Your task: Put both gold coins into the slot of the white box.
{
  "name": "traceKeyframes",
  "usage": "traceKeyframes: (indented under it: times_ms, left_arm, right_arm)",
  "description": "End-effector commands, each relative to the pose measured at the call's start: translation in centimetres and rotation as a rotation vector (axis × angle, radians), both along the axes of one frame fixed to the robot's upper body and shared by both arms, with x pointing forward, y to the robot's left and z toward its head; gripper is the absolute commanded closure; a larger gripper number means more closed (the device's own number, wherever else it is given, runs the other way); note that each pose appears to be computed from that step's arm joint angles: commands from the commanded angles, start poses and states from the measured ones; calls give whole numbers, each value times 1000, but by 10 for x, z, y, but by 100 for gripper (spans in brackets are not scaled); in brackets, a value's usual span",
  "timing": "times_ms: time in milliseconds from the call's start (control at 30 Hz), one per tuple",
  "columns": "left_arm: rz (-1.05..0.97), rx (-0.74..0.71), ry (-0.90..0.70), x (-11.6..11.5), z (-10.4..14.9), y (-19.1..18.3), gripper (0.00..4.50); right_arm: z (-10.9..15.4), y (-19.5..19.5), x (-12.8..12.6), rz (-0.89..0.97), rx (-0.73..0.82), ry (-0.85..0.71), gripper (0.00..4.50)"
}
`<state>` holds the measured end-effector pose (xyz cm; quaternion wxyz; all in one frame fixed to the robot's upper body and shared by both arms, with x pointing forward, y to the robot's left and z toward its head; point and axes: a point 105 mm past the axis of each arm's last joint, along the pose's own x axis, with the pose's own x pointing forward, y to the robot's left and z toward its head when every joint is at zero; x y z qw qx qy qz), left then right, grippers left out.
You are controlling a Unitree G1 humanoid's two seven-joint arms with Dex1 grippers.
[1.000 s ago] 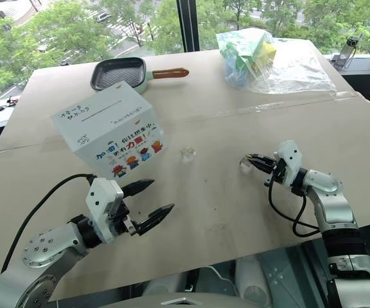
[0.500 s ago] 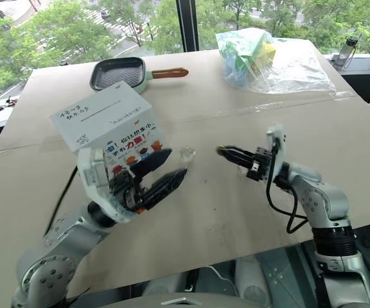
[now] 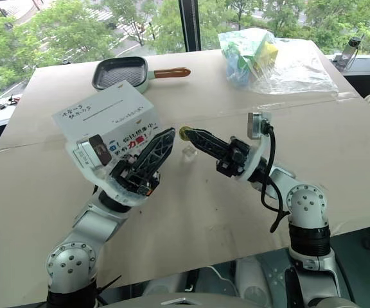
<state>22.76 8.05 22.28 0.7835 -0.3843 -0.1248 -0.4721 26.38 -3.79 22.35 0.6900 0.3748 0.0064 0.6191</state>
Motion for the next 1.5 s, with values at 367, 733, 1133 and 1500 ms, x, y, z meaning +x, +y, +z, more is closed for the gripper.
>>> traceKeyframes:
  times_ms: [367,733,1133,1500]
  left_arm:
    - [-25,-52,-12,-3,8,-5,257]
    - [-71,-20,10,-7,0,-12,442]
    - [17,-3,-82,5,25,27,450]
    - [96,371,-275,22,73,72,450]
  right_arm:
    - [22,3,-23,90,47,-84,450]
    - [22,6,-24,108,30,-90,450]
    - [26,-22,7,-23,33,-57,296]
    - [9,-29,29,-182,-361,-438,296]
